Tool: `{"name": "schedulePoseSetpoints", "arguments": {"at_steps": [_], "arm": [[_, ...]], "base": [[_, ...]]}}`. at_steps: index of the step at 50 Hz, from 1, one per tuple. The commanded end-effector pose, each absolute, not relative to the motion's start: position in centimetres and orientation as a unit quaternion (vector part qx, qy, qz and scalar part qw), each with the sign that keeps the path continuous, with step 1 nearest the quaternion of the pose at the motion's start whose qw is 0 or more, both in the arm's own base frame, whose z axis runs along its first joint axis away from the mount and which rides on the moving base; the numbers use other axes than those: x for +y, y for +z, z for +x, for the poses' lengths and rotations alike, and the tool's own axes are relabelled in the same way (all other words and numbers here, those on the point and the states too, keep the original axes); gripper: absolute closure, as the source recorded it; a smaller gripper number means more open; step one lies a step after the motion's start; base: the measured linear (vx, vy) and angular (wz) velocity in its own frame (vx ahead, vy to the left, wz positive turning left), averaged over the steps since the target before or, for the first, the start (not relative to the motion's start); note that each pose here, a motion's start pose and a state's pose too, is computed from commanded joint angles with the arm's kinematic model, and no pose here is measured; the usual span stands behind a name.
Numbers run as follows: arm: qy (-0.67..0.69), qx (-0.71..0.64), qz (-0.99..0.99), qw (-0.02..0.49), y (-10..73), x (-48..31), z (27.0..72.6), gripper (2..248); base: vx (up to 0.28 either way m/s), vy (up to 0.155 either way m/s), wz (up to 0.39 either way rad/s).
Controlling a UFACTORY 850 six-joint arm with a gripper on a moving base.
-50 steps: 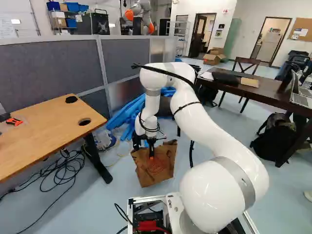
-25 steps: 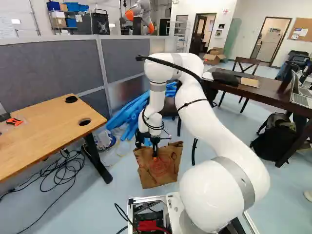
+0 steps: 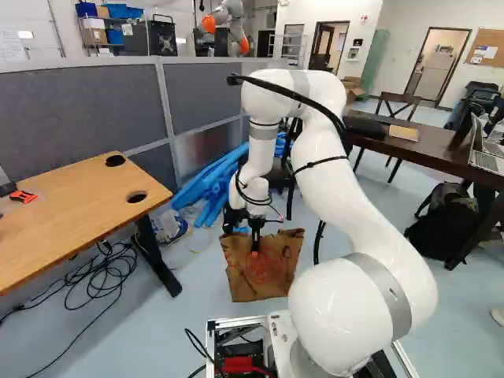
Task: Pick up the bag on the ground and place it on the table
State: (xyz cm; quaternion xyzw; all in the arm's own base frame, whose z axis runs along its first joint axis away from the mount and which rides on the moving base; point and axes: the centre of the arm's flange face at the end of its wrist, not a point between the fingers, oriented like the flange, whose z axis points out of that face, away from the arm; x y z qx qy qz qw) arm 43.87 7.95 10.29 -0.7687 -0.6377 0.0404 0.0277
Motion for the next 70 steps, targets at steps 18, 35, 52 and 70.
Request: {"name": "schedulePoseSetpoints", "arguments": {"at_steps": [18, 35, 52, 70], "arm": [[0.027, -0.626, -0.779, 0.022, 13.1, 7.8, 43.2, 224], [0.013, -0.579, -0.815, 0.015, 15.7, 7.8, 42.5, 224], [-0.002, -0.495, -0.869, 0.009, 18.3, 7.6, 41.8, 224], [-0.021, -0.405, -0.914, 0.005, 21.0, 7.5, 40.9, 224]], "base": [[0.0, 0.0, 0.0], [0.0, 0.0, 0.0], [0.0, 0.0, 0.0], [0.0, 0.0, 0.0]]}}
